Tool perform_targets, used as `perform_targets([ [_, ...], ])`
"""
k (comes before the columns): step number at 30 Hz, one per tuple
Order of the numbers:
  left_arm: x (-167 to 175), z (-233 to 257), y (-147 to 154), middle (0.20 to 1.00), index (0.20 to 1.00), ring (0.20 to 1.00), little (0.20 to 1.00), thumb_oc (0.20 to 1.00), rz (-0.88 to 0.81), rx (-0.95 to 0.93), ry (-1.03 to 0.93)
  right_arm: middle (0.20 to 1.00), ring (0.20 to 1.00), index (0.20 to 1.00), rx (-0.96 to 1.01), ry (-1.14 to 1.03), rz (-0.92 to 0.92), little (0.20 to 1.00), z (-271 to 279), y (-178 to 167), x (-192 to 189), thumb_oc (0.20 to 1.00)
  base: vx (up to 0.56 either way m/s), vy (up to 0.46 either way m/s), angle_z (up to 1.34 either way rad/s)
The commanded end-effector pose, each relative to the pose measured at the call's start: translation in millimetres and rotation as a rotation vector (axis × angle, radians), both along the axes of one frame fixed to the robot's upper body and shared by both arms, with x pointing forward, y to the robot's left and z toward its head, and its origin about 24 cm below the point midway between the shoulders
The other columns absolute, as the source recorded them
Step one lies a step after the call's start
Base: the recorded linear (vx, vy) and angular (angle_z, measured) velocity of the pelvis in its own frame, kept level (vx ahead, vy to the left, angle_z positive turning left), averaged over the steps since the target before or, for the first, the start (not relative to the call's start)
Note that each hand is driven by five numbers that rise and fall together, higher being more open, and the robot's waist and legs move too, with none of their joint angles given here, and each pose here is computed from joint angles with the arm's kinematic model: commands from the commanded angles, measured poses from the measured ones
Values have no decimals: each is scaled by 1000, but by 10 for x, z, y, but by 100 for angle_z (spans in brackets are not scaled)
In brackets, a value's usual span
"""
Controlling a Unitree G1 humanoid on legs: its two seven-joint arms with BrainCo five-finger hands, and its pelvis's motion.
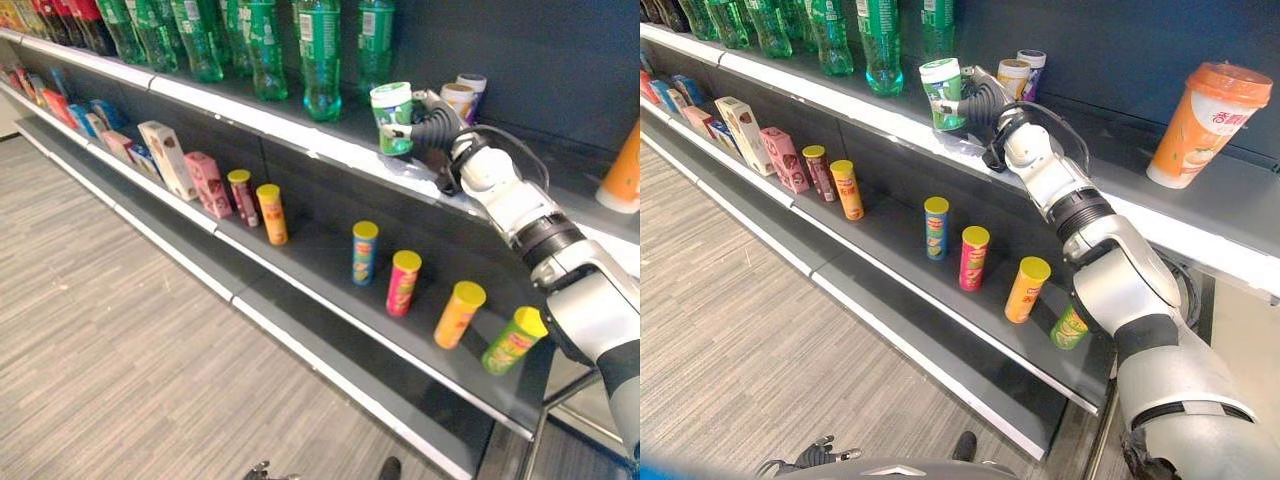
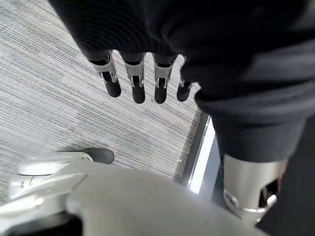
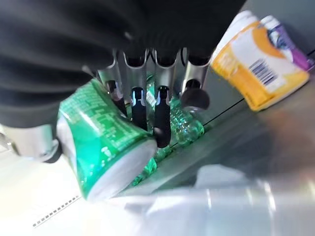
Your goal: Put the goods on the table back onto the shelves and tidy them up.
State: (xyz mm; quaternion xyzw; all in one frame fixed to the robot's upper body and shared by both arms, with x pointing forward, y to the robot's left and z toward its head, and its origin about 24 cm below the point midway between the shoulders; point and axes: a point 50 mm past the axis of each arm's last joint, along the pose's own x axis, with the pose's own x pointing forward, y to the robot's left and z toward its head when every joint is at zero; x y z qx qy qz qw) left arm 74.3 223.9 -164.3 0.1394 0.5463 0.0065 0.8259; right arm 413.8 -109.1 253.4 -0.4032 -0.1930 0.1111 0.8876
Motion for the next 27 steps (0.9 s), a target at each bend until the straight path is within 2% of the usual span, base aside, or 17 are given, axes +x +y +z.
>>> perform_targets([
  [1, 202, 53, 96, 1000, 1000, 1000, 1000, 1000, -18, 24, -32, 200, 200, 200, -100, 22, -109, 200, -26, -175, 87, 200, 0, 0, 0],
  [8, 229, 61, 95, 1000, 1000, 1000, 1000, 1000, -23, 23, -43, 200, 200, 200, -139, 16, -211, 200, -15, -332, 131, 200, 0, 0, 0],
  [27, 219, 66, 127, 1000, 1000, 1000, 1000, 1000, -10, 31, -42, 200, 200, 200, -158, -69, -291, 200, 265, -600, 96, 200, -1, 2, 0],
])
